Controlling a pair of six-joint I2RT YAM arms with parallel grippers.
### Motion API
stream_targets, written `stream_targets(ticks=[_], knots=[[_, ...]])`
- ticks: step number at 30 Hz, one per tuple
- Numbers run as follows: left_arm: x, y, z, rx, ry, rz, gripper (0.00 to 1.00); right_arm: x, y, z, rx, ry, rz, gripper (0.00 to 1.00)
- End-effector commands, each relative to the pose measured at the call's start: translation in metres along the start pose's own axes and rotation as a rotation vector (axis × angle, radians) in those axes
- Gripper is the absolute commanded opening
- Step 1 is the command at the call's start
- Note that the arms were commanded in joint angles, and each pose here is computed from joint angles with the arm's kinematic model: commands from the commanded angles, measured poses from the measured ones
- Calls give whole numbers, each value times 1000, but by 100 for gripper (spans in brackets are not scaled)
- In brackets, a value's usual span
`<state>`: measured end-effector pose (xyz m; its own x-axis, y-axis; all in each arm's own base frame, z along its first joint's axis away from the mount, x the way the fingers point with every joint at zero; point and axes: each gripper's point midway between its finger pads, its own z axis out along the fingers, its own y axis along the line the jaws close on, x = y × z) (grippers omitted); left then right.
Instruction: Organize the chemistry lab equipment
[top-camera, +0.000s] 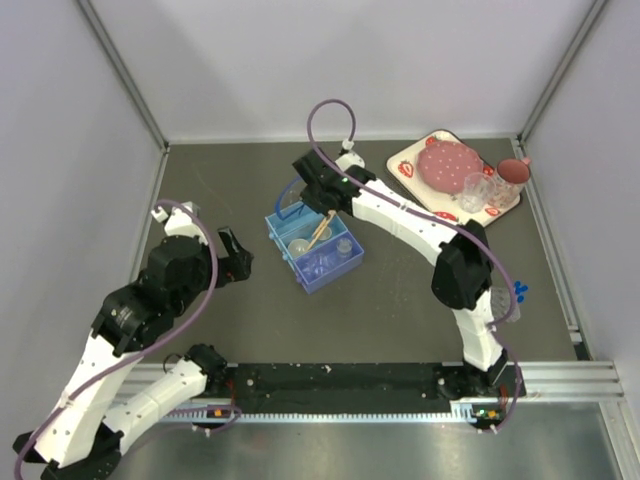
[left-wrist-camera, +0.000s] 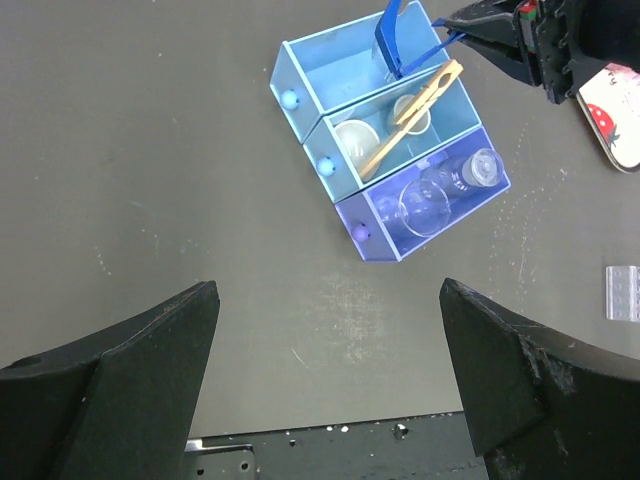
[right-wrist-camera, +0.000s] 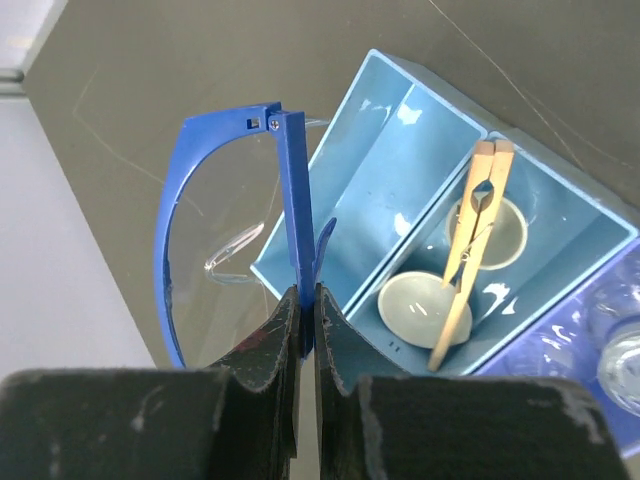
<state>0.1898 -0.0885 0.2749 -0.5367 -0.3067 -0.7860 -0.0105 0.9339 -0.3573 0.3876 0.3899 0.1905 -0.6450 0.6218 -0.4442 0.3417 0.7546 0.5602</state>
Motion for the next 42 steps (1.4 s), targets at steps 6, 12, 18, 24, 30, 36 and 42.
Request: stream_targets(ticks=[6, 12, 18, 24, 30, 36, 42], knots=[[-3, 16, -21, -26, -35, -4, 98, 14, 24, 20, -13, -83, 153, 0], [4, 19, -22, -20, -19, 13, 98, 22, 19, 32, 8, -83, 179, 0], [5, 20, -21, -20, -16, 28, 98, 26, 12, 38, 29, -87, 195, 0], [6, 19, -17, -21, -11, 39, 98, 32, 3, 45, 56, -78, 202, 0], [10, 17, -12, -17, 4, 45, 98, 36, -6, 49, 78, -72, 200, 0], [10, 17, -11, -20, 3, 50, 98, 38, -14, 53, 97, -73, 203, 0], [9, 16, -9, -25, 4, 53, 98, 37, -21, 63, 119, -65, 215, 0]])
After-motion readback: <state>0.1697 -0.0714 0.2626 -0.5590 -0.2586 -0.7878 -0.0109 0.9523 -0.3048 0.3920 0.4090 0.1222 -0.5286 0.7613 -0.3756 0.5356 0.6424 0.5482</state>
